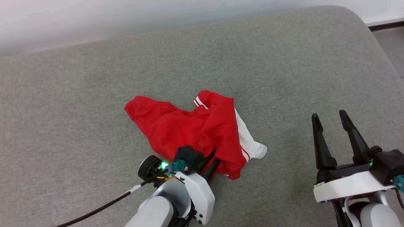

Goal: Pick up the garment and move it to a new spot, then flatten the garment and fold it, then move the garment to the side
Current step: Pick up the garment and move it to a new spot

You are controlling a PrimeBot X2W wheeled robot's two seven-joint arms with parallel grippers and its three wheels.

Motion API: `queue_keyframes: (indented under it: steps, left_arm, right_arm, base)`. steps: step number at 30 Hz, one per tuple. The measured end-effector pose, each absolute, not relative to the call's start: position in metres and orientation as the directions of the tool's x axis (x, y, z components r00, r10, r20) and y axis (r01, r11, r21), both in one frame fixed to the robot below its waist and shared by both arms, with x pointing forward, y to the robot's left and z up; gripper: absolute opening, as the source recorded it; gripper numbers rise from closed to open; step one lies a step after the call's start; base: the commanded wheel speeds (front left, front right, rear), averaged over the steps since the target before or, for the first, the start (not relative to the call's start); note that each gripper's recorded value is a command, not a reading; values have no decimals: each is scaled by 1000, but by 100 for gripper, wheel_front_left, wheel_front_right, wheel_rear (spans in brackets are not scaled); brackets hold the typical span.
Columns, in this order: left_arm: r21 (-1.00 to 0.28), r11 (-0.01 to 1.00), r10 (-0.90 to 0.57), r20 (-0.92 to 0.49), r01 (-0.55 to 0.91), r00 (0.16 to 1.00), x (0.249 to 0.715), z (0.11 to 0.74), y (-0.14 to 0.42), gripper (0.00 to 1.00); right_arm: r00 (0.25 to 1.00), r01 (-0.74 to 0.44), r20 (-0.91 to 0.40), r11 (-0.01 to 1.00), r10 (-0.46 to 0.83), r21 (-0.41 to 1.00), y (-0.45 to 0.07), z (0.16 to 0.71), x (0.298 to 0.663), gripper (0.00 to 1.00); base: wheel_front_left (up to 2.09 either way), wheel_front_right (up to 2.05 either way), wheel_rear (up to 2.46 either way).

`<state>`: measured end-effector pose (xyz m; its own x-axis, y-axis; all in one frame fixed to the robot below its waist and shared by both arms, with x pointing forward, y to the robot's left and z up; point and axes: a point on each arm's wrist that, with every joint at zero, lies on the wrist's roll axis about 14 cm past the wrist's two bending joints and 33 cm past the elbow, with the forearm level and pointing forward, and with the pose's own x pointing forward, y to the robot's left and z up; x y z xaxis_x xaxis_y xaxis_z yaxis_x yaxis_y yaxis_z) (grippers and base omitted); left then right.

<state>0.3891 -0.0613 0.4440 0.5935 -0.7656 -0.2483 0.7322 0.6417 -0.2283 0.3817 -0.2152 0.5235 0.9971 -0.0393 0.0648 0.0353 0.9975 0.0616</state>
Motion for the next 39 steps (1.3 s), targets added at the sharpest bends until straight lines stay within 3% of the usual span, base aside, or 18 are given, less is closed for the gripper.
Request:
queue_keyframes:
  steps: [2,3,4,12,20,29,39]
  left_arm:
    - [-231,629,-775,-261,742,576,385,438,-64,5]
    - [-231,625,-778,-258,746,573,384,439,-65,41]
    - [-229,622,-781,-254,749,571,382,440,-65,100]
    - [-184,642,-760,-24,744,650,385,503,-59,100]
    - [-150,817,-525,204,556,826,402,563,6,100]
    - [-97,977,-170,178,190,969,397,553,137,100]
    - [-79,992,-88,141,100,986,379,539,171,100]
  right_arm:
    - [997,42,61,997,-46,60,-217,521,383,100]
    - [997,42,61,997,-45,60,-218,521,385,100]
    - [997,37,62,997,-41,61,-216,521,386,100]
    - [996,-13,89,999,9,52,-200,534,386,100]
    - [994,-62,97,997,58,46,-184,545,375,100]
    - [993,-98,77,995,95,37,-173,549,358,100]
    - [992,-118,58,992,116,33,-167,547,353,100]
  base:
    - [0,0,0]
    - [0,0,0]
    - [0,0,0]
    - [0,0,0]
    - [0,0,0]
    - [0,0,0]
    - [0,0,0]
